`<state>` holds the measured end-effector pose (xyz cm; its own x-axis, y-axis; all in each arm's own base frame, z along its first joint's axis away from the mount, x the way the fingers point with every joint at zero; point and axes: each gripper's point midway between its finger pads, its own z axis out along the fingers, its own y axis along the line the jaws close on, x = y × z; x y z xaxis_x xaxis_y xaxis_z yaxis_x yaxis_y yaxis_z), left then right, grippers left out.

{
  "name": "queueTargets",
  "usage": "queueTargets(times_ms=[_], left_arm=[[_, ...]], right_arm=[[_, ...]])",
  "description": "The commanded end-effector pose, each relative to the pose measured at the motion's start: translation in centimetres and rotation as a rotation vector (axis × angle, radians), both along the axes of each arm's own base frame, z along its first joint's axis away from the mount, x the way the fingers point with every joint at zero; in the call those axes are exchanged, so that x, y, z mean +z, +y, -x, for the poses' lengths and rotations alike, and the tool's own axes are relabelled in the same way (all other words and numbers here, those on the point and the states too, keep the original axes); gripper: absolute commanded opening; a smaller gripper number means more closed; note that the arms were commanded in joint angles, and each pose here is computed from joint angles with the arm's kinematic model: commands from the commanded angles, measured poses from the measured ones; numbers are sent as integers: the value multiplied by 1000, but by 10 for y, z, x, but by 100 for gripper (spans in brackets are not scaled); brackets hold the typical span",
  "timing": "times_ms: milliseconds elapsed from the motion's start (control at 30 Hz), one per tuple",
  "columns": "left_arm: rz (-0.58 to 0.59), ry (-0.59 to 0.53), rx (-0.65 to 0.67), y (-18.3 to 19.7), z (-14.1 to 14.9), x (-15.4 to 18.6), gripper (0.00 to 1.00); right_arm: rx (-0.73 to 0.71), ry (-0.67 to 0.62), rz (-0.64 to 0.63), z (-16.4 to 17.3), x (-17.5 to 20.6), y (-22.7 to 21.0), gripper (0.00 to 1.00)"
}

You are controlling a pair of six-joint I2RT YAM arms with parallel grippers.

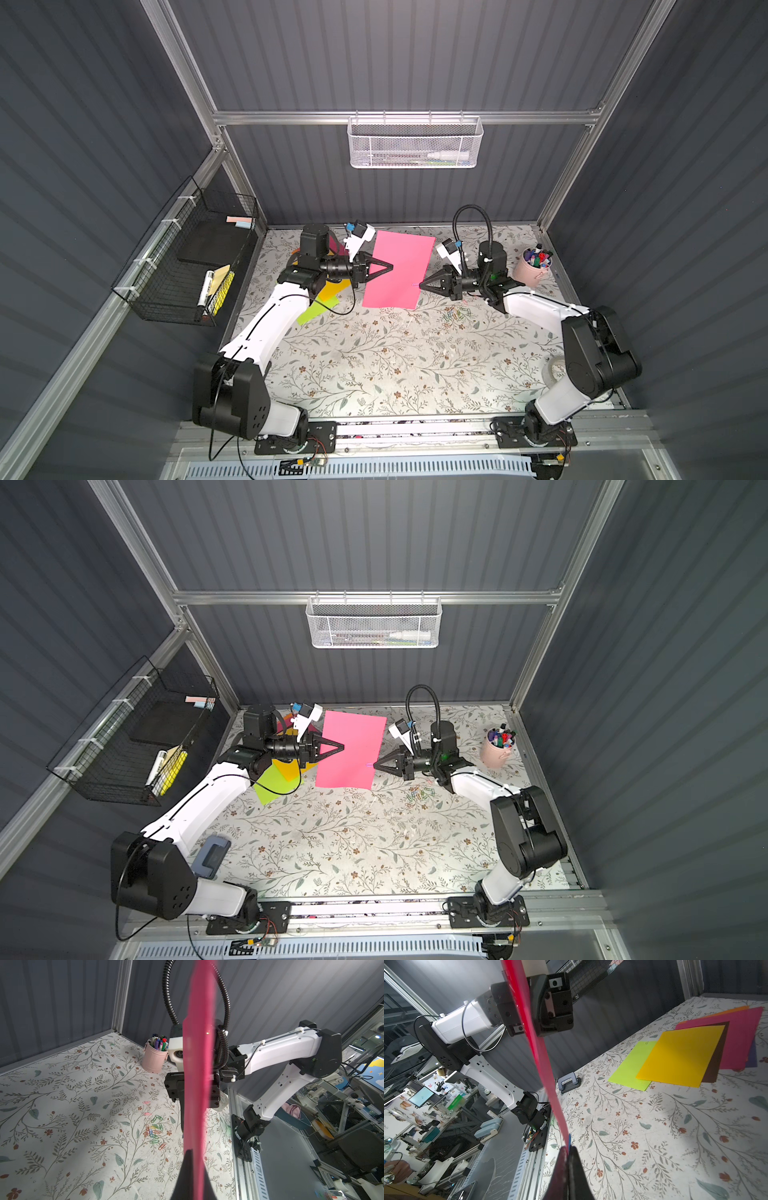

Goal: Unclip the paperclips from the documents
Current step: Remove the paper clip from the document, then place the paper clip at the center of the board.

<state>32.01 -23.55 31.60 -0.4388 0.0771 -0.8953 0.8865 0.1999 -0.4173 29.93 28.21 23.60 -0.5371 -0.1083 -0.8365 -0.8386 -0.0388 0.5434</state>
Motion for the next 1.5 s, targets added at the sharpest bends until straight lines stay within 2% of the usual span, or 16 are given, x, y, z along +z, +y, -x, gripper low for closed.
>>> queueTargets(times_ms=[0,267,1167,1233,1300,1367,1467], left_arm=[[-2,-51,35,5,-8,16,0],[-31,-49,60,7,-16,11,0],[-33,-57,60,12,-18,12,0],[-53,-57,105,14,-25,10,0],[-107,-47,229,23,-44,0,0],[-187,13,479,50,-80,-22,0],[-173,117,667,99,-111,-50,0]], right_arm=[[-8,-2,7,-1,-2,-5,3],[-22,7,14,-3,-3,-11,4],[-59,74,31,-16,-17,-24,6],[-98,101,72,-20,-28,-26,5],[-172,171,158,-28,-55,-32,4],[-270,294,260,-36,-95,-43,3],[-386,444,380,-33,-144,-60,3]])
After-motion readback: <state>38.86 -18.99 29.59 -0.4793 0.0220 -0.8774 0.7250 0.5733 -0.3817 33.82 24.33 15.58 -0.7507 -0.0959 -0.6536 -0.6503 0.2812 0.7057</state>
